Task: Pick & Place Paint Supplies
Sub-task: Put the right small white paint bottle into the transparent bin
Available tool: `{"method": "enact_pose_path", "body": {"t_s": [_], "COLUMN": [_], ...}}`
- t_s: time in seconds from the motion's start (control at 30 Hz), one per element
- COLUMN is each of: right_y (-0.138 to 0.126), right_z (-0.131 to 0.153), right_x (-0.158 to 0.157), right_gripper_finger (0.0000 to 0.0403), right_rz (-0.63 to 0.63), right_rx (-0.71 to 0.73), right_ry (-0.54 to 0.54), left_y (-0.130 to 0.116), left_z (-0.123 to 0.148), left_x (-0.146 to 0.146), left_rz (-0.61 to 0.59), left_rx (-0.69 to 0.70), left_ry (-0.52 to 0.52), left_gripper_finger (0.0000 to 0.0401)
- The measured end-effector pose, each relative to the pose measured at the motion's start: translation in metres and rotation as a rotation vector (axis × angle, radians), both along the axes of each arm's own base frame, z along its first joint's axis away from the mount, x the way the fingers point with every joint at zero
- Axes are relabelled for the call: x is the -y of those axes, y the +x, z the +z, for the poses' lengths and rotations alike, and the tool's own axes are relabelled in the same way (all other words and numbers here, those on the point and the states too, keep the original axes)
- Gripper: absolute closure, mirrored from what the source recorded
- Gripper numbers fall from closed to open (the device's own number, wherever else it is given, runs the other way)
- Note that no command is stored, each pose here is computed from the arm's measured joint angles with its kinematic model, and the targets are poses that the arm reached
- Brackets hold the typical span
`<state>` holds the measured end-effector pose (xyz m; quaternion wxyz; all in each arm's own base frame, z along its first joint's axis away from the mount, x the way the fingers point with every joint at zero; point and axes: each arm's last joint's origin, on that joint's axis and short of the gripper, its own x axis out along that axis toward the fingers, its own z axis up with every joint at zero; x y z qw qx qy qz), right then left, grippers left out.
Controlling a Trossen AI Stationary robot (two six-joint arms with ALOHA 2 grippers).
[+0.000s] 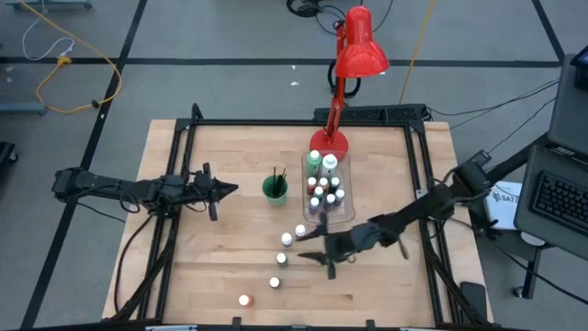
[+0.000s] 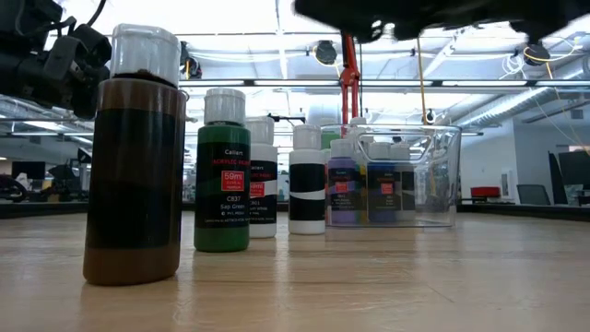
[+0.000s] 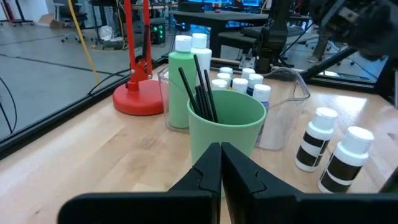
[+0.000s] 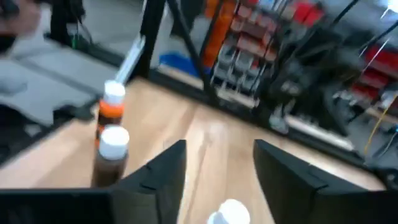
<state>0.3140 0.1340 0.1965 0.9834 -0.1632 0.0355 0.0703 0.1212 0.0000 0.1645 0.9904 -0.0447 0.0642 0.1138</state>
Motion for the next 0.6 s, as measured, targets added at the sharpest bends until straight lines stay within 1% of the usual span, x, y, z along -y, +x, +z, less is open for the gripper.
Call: {"method": "enact_pose_path", "body": {"t_s": [0.13,0.2,0.27,0.33,0.47,0.53,0.6], "right_y": [0.033,0.045,0.052,0.056,0.059,0.059,0.06], "right_z": [0.003,0.005,0.006,0.004,0.0,-0.002,-0.002], "right_x": [0.012,0.019,0.021,0.023,0.035,0.04,0.044], "right_gripper_finger": [0.0188,0.0179,0.0174,0.0172,0.0175,0.0175,0.0175], "right_rz": [-0.033,0.012,0.101,0.133,0.099,0.087,0.11], "right_rx": [-0.144,-0.175,-0.184,-0.204,-0.255,-0.273,-0.289], "right_ry": [0.035,0.057,0.08,0.101,0.128,0.142,0.167], "left_y": [0.0,0.0,0.0,0.0,0.0,0.0,0.0], "left_z": [-0.001,-0.001,-0.001,-0.001,-0.001,-0.001,-0.002], "left_x": [0.0,0.0,0.001,0.002,0.004,0.004,0.004], "left_rz": [-0.001,-0.006,-0.033,-0.07,-0.132,-0.145,-0.147], "left_rx": [-0.011,-0.011,-0.01,-0.01,-0.011,-0.011,-0.014], "left_ry": [0.0,-0.003,-0.016,-0.027,-0.038,-0.04,-0.04], "left_gripper_finger": [0.0391,0.0391,0.0391,0.0391,0.0391,0.0391,0.0391]}}
